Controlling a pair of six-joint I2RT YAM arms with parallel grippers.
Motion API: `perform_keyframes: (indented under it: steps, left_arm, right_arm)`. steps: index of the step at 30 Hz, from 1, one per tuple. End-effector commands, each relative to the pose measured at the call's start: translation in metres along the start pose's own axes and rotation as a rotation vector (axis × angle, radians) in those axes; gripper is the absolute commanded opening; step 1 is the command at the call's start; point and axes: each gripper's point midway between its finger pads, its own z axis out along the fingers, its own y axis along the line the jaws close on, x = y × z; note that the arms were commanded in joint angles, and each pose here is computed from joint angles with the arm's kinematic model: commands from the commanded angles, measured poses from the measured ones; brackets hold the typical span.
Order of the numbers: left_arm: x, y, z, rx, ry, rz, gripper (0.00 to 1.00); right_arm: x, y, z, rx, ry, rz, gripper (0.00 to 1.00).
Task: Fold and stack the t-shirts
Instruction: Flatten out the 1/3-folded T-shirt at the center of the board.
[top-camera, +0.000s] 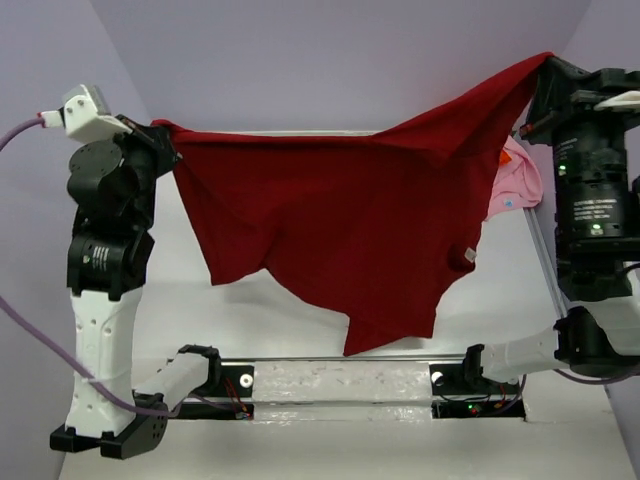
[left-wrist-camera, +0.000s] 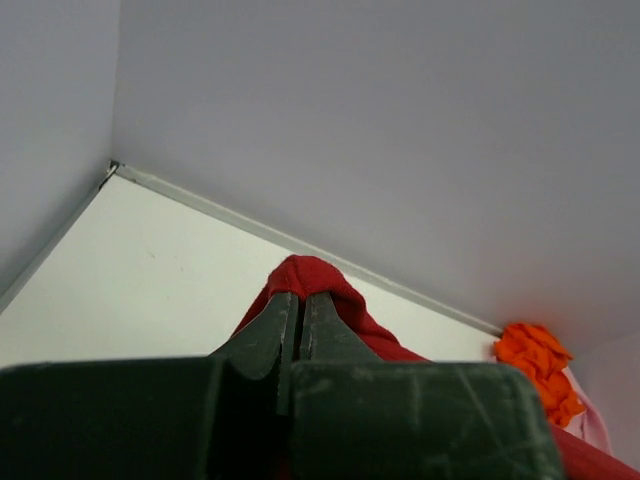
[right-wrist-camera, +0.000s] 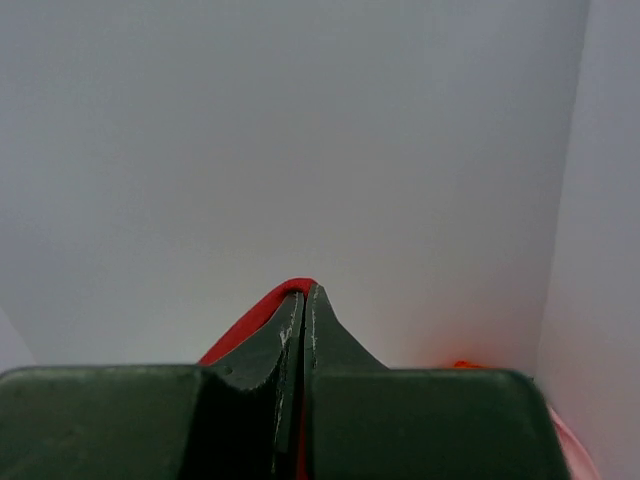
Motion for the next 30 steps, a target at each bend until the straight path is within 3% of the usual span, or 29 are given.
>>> perform_keyframes:
  steps: [1, 3, 4, 10, 18, 22, 24, 30]
  left_arm:
    - [0.020, 0.007, 0.029, -0.029, 0.009, 0.036, 0.00]
    - [0.031, 0.011, 0.036, -0.046, 0.026, 0.043, 0.00]
    - [0.044, 0.015, 0.042, -0.051, 0.051, 0.052, 0.00]
    - [0.081, 0.022, 0.067, -0.054, 0.101, 0.057, 0.00]
    - [0.142, 0.059, 0.109, -0.166, 0.168, 0.104, 0.00]
    - [0.178, 0.068, 0.127, -0.182, 0.255, 0.110, 0.00]
    - [0.179, 0.065, 0.127, -0.176, 0.260, 0.102, 0.00]
    - [0.119, 0.040, 0.099, -0.109, 0.151, 0.082, 0.00]
  right_arm:
    - [0.024, 0.006, 0.009, 0.044, -0.039, -0.088, 0.00]
    - [0.057, 0.014, 0.011, 0.055, -0.012, -0.130, 0.00]
    - [0.095, 0.027, 0.011, 0.034, 0.037, -0.213, 0.00]
    - [0.273, 0.035, 0.051, -0.013, 0.355, -0.182, 0.00]
    - [0.425, -0.004, 0.081, 0.054, 0.625, -0.155, 0.00]
    - [0.455, -0.004, 0.079, 0.053, 0.661, -0.156, 0.00]
    - [0.452, -0.002, 0.080, 0.042, 0.653, -0.148, 0.00]
    - [0.370, 0.004, 0.081, -0.023, 0.559, -0.094, 0.00]
